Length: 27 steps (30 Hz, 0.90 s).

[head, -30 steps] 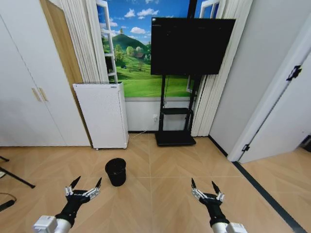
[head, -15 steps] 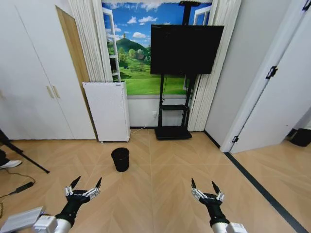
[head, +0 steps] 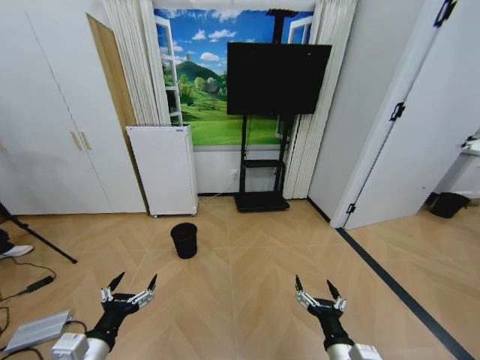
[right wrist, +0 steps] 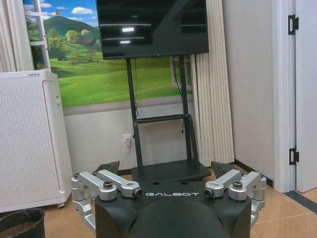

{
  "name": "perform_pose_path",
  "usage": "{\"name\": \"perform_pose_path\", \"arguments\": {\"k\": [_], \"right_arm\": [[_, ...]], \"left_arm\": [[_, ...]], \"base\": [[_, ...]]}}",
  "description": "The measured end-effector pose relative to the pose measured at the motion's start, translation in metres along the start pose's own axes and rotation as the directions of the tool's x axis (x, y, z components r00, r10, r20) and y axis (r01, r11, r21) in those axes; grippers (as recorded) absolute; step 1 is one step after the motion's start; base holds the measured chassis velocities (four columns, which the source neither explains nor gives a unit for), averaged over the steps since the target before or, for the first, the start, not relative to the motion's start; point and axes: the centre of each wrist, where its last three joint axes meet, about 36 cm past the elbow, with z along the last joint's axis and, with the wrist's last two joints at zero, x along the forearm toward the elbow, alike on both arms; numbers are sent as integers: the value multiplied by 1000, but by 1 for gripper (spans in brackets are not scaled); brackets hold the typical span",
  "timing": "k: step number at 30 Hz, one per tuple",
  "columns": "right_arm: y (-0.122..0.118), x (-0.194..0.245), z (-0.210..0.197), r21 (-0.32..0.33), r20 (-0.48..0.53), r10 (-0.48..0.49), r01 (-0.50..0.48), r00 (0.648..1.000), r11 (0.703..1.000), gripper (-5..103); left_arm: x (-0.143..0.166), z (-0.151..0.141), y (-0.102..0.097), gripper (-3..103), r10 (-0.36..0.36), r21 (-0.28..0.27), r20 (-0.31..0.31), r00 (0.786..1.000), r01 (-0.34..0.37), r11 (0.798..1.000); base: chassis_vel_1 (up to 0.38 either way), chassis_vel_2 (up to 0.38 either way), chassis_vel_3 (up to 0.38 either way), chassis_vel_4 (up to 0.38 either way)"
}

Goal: Pick up the trash bin and place the garbage on the floor into it.

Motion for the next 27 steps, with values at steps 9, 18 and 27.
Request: {"name": "perform_pose_path", "arguments": {"k": [9,18,27], "right_arm": [[0,0,0,0,0,0,0,1000,1000,100],[0,0,0,0,0,0,0,1000,1000,100],[0,0,0,0,0,0,0,1000,1000,100]], "left_arm": [[0,0,0,100,0,0,0,1000,0,1000],[0,0,0,100,0,0,0,1000,0,1000],[0,0,0,100,0,0,0,1000,0,1000]], "base": [[28,-2,-20,2],[0,0,0,0],[0,0,0,0]]}}
